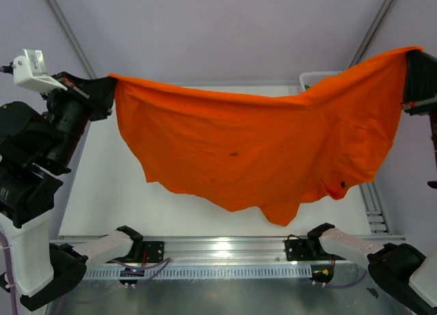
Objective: Fold and stack the t-shirts
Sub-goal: Flatten out the tshirt
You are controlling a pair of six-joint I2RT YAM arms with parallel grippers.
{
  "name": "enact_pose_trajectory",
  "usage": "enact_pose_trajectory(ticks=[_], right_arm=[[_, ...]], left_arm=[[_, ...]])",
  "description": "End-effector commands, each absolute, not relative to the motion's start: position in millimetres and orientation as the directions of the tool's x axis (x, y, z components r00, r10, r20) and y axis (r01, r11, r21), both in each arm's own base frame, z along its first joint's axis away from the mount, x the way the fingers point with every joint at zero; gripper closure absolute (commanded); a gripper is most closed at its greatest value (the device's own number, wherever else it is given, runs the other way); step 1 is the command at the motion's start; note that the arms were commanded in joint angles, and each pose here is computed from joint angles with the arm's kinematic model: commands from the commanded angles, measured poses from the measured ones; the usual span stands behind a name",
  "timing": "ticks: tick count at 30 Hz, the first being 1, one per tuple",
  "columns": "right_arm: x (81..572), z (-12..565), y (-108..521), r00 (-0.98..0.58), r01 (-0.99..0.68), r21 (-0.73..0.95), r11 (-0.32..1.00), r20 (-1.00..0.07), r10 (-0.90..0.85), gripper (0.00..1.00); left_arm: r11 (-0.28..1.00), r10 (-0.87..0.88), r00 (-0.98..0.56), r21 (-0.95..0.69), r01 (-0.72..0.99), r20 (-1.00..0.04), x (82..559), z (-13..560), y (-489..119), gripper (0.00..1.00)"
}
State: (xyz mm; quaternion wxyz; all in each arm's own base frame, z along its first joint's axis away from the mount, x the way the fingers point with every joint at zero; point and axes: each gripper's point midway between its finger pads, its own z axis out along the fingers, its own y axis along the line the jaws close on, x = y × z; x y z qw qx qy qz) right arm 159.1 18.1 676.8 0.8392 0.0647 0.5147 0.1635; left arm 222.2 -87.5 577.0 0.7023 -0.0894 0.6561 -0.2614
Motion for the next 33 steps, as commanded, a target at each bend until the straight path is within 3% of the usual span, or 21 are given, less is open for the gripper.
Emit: enact_pose_trajectory(ticks=[1,5,8,13,16,20,25,26,27,28,29,30,33], right_arm=[[240.0,639.2,51.1,0.288,-0.136,0.239,0.962,-0.919,0.269,0.97],[324.4,569.7,88.4,0.116,-0.080,0.162,0.984,-0.978,0.171,0.97],[367.4,530.2,106.8,0.045,-0.065,0.122,0.990,-0.991,0.125,0.97],[443.5,457.6,140.6,-0.081,-0.087,0.070,0.994,-0.995,0.063,0.97],[472.9,423.9,157.0,-0.133,-0.102,0.051,0.993,-0.990,0.038,0.97],[498.7,382.3,167.3,-0.201,-0.100,0.018,0.995,-0.980,-0.002,0.97],[514.3,338.1,175.4,-0.279,-0.099,-0.003,0.995,-0.960,-0.031,0.97],[516.2,332.6,174.8,-0.290,-0.095,-0.008,0.995,-0.957,-0.035,0.97],[516.7,325.0,173.7,-0.310,-0.082,-0.014,0.997,-0.950,-0.039,0.76],[517.9,322.9,172.5,-0.318,-0.071,-0.016,0.997,-0.947,-0.038,0.63],[520.8,312.6,171.8,-0.338,-0.061,-0.028,0.998,-0.940,-0.047,0.57],[521.4,308.0,167.0,-0.348,-0.033,-0.040,0.999,-0.936,-0.049,0.50],[522.4,296.4,162.6,-0.363,-0.010,-0.058,0.998,-0.930,-0.058,0.49]], left_arm=[[0.907,-0.419,0.021,-0.417,0.060,-0.908,264.3,552.3,-74.6,1.00],[0.948,-0.284,-0.103,-0.264,-0.176,-0.953,318.0,483.8,-70.9,1.00],[0.962,-0.171,-0.276,-0.101,-0.253,-0.946,361.8,411.9,-83.0,1.00],[0.941,-0.141,-0.581,0.072,-0.329,-0.802,427.2,262.7,-97.3,1.00],[0.934,-0.114,-0.677,0.154,-0.322,-0.727,454.6,196.1,-109.9,1.00],[0.904,-0.080,-0.734,0.262,-0.339,-0.674,482.0,145.5,-111.7,1.00],[0.868,-0.084,-0.714,0.302,-0.395,-0.695,511.5,133.0,-104.4,1.00],[0.866,-0.088,-0.717,0.302,-0.398,-0.692,515.4,127.3,-104.0,0.97],[0.869,-0.097,-0.717,0.293,-0.399,-0.690,517.4,126.5,-104.0,0.86],[0.869,-0.106,-0.707,0.280,-0.407,-0.699,521.2,130.6,-101.7,0.57],[0.873,-0.106,-0.707,0.275,-0.403,-0.699,522.0,130.3,-103.1,0.37],[0.876,-0.102,-0.706,0.273,-0.397,-0.701,522.7,132.7,-103.6,0.28],[0.880,-0.104,-0.699,0.262,-0.396,-0.708,520.9,139.4,-103.5,0.21]])
